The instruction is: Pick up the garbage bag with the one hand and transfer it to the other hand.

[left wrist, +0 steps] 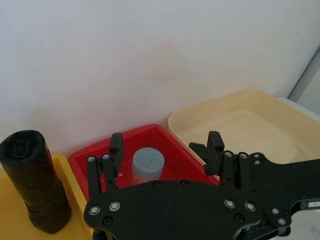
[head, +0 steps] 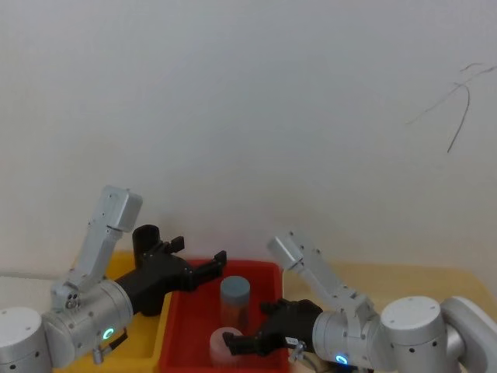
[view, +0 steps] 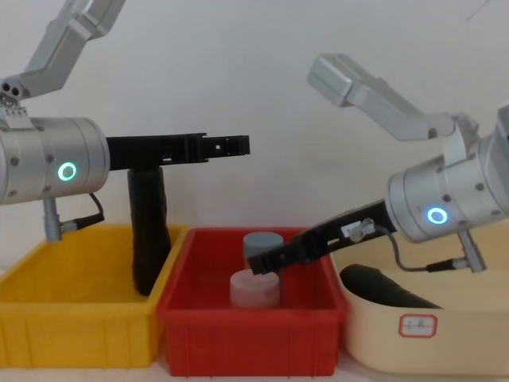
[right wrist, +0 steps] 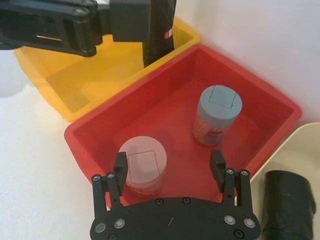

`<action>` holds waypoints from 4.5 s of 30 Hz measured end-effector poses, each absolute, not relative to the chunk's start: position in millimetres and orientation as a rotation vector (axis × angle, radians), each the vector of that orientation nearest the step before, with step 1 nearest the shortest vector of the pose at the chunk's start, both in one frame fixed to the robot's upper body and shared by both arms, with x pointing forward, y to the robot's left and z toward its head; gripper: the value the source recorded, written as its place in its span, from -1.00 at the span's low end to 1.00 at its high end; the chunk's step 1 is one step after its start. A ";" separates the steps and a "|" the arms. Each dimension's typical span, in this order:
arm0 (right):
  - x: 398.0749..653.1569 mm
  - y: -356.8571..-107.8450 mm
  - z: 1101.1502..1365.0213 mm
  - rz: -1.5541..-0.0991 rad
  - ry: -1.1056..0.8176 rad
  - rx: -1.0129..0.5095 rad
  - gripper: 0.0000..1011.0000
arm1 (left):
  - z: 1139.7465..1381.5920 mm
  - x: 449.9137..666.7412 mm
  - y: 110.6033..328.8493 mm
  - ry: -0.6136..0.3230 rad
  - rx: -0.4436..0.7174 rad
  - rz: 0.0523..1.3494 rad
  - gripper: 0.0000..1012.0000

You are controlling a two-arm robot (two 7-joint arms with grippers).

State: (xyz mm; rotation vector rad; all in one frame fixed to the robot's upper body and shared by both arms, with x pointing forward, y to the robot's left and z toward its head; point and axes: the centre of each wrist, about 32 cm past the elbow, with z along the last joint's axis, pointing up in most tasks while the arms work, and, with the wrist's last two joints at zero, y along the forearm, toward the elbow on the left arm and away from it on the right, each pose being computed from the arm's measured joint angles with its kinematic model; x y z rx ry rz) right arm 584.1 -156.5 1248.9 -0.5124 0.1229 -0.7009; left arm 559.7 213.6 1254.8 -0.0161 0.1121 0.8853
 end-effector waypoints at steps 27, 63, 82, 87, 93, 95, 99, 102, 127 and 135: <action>594.5 -144.5 1243.1 -0.681 0.162 -0.523 0.98 | 1254.8 559.7 213.5 0.112 -0.016 0.885 0.98; 597.1 -126.2 1240.1 -0.635 0.223 -0.527 0.98 | 1254.8 559.7 213.6 0.112 -0.016 0.885 0.98; 605.2 -125.7 1234.3 -0.635 0.246 -0.548 0.98 | 1254.8 559.7 213.5 0.112 -0.016 0.885 0.98; 606.3 -126.1 1233.1 -0.636 0.251 -0.553 0.91 | 1254.8 559.7 213.6 0.112 -0.016 0.885 0.98; 607.1 -126.3 1232.3 -0.637 0.254 -0.557 0.69 | 1254.8 559.7 213.6 0.112 -0.016 0.885 0.98; 607.3 -126.4 1232.0 -0.637 0.255 -0.558 0.56 | 1254.8 559.7 213.6 0.112 -0.016 0.885 0.98; 607.6 -126.5 1231.8 -0.638 0.256 -0.559 0.34 | 1254.8 559.7 213.6 0.112 -0.016 0.885 0.98; 607.8 -126.5 1231.7 -0.638 0.256 -0.560 0.32 | 1254.8 559.7 213.6 0.112 -0.016 0.885 0.98; 594.2 -148.4 1256.5 -0.774 0.166 -0.456 0.32 | 1254.8 559.7 213.6 0.112 -0.016 0.885 0.98; 585.4 -165.9 1277.4 -0.857 0.109 -0.374 0.32 | 1254.8 559.7 213.5 0.112 -0.016 0.885 0.98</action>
